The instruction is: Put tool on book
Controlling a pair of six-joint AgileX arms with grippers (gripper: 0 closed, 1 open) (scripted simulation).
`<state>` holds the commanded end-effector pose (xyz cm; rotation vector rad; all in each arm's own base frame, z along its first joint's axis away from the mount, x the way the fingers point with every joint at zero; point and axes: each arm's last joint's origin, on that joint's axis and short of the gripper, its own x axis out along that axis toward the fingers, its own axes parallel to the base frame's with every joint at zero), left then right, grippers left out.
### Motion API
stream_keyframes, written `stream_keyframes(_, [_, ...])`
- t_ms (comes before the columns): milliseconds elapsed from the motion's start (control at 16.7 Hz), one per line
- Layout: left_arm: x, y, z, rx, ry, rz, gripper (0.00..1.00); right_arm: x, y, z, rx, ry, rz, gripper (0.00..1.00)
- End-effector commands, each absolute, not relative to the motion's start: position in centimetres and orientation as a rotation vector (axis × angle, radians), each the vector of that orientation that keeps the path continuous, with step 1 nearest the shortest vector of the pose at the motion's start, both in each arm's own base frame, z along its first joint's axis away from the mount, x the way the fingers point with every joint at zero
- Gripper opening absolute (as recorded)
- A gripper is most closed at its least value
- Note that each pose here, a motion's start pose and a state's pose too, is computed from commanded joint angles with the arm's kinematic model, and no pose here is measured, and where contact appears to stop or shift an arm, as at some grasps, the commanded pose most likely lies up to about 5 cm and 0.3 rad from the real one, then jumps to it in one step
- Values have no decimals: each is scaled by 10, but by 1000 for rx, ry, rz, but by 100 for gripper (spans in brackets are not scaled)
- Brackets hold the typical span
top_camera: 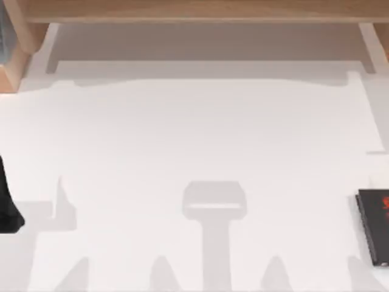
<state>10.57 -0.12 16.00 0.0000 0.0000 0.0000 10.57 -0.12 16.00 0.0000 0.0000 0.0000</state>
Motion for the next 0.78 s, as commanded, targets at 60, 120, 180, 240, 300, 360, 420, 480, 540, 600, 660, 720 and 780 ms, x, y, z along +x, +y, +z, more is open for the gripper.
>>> stream_keyframes(60, [106, -1, 160, 0, 0, 0, 100, 106, -1, 160, 0, 0, 0, 100])
stream_keyframes(120, [106, -1, 160, 0, 0, 0, 100, 106, -1, 160, 0, 0, 0, 100])
stream_keyframes(180, [106, -1, 160, 0, 0, 0, 100, 106, -1, 162, 0, 7, -1, 100])
stream_keyframes(240, [106, -1, 160, 0, 0, 0, 100, 106, -2, 165, -1, 21, -4, 100])
stream_keyframes(300, [106, -1, 160, 0, 0, 0, 100, 106, -2, 171, -1, 43, -8, 100])
stream_keyframes(360, [106, -1, 160, 0, 0, 0, 100, 107, -3, 179, -2, 71, -14, 100])
stream_keyframes(420, [106, -1, 160, 0, 0, 0, 100, 108, -3, 189, -3, 105, -21, 100])
stream_keyframes(480, [106, -1, 160, 0, 0, 0, 100, 111, -4, 201, -3, 145, -30, 100])
stream_keyframes(540, [106, -1, 160, 0, 0, 0, 100, 115, -6, 214, -3, 190, -40, 100])
stream_keyframes(600, [106, -1, 160, 0, 0, 0, 100, 120, -7, 229, -2, 239, -51, 100])
stream_keyframes(660, [106, -1, 160, 0, 0, 0, 100, 128, -9, 245, 0, 290, -63, 100])
stream_keyframes(720, [106, -1, 160, 0, 0, 0, 100, 138, -11, 262, 2, 344, -75, 100])
stream_keyframes(780, [106, -1, 160, 0, 0, 0, 100, 151, -14, 279, 5, 400, -89, 100])
